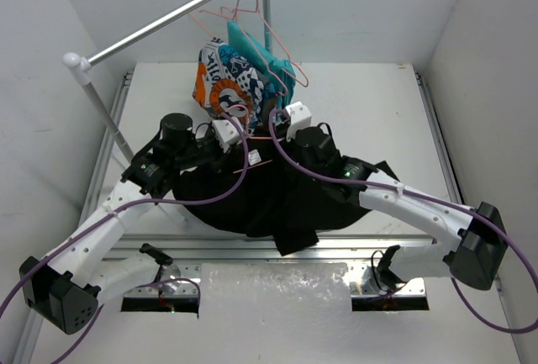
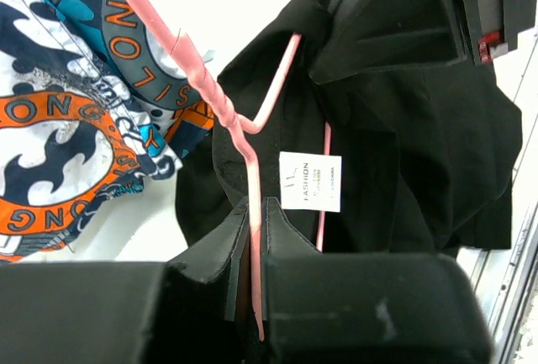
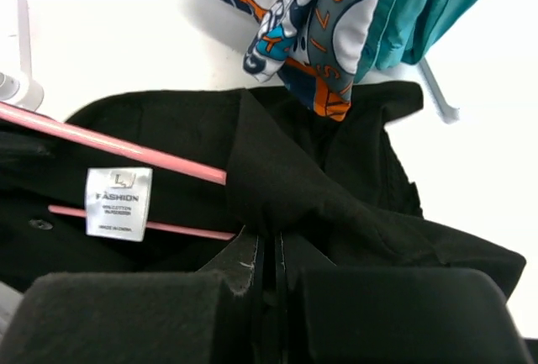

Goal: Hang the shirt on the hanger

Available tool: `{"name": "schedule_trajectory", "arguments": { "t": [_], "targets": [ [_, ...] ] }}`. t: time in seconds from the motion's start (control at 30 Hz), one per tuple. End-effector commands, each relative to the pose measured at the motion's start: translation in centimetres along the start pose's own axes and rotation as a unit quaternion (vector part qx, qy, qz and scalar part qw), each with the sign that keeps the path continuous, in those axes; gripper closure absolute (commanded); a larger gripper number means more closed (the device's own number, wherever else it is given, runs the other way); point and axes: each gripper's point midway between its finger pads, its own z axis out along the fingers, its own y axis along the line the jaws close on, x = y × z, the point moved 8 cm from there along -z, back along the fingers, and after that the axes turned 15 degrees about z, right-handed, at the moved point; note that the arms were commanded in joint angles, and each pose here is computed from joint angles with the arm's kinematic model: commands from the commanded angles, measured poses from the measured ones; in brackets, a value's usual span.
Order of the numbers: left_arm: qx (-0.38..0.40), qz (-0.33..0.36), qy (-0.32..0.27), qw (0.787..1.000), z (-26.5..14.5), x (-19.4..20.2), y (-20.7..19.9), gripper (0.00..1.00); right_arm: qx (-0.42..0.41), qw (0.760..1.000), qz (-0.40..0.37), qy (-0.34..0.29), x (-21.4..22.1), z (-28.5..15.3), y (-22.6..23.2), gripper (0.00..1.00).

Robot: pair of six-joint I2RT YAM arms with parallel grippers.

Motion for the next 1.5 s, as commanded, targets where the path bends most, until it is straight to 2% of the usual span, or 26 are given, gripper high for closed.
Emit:
{"name": "schedule_trajectory", "arguments": {
  "t": [0.0, 0.03, 0.17, 0.27, 0.5, 0.53, 0.6, 0.63, 0.73, 0.8, 0.93, 1.03, 1.23, 1.47],
  "targets": [
    [-0.032, 0.006, -0.049, 0.998, -0.9, -2.6, 1.1, 1.0, -0.008, 0.999, -0.003, -0.032, -0.3, -0.3, -0.2, 1.0],
    [-0.037, 0.004, -0.048, 0.998, -0.8, -2.7, 1.2, 1.0, -0.035, 0.998, -0.006, -0.05, -0.7, -0.5, 0.2, 1.0],
    [-0.061, -0.01, -0.029, 0.998, -0.4, -2.3, 1.9, 1.0, -0.119, 0.992, -0.03, -0.016, 1.8, -1.1, 1.9, 1.0],
    [-0.062, -0.012, -0.027, 0.998, 0.0, -2.1, 2.0, 1.0, -0.127, 0.99, -0.066, 0.0, 3.7, -1.3, 3.1, 1.0],
    [-0.057, 0.001, -0.027, 0.998, -0.3, -2.1, 1.9, 1.0, -0.144, 0.985, -0.083, 0.038, 6.5, -1.8, 3.0, 1.0],
    [-0.054, 0.01, -0.024, 0.998, -0.3, -1.9, 1.8, 1.0, -0.149, 0.984, -0.087, 0.031, 6.2, -2.4, 2.8, 0.91],
    [-0.048, 0.021, -0.021, 0.998, -0.7, -1.7, 1.5, 1.0, -0.177, 0.978, -0.109, 0.022, 5.8, -3.4, 2.7, 0.63],
    [-0.039, 0.039, -0.02, 0.998, -0.8, -1.5, 1.3, 1.0, -0.19, 0.975, -0.116, 0.019, 5.8, -4.1, 2.5, 0.41],
    [-0.009, 0.063, -0.012, 0.998, -0.7, -0.3, 0.3, 1.0, -0.23, 0.962, -0.145, -0.006, 3.7, -6.8, 2.6, 0.22],
    [0.016, 0.074, -0.017, 0.997, -0.6, 0.1, -0.3, 1.0, -0.233, 0.957, -0.172, -0.007, 2.0, -8.5, 2.4, 0.14],
    [0.058, 0.09, -0.037, 0.994, -0.8, -0.2, -1.3, 1.0, -0.193, 0.958, -0.21, -0.021, -0.7, -10.0, 1.7, 0.11],
    [0.065, 0.098, -0.045, 0.992, -1.0, -0.6, -1.3, 1.0, -0.172, 0.957, -0.235, -0.009, -2.2, -10.6, 1.1, 0.07],
    [0.082, 0.113, -0.045, 0.989, -1.4, -0.9, -1.5, 1.0, -0.217, 0.952, -0.202, 0.08, -3.0, -8.8, -1.7, 0.07],
    [0.098, 0.113, -0.054, 0.987, -1.6, -1.2, -1.8, 1.0, -0.297, 0.918, -0.22, 0.146, -1.6, -4.9, -0.5, 0.06]
  ]
}}
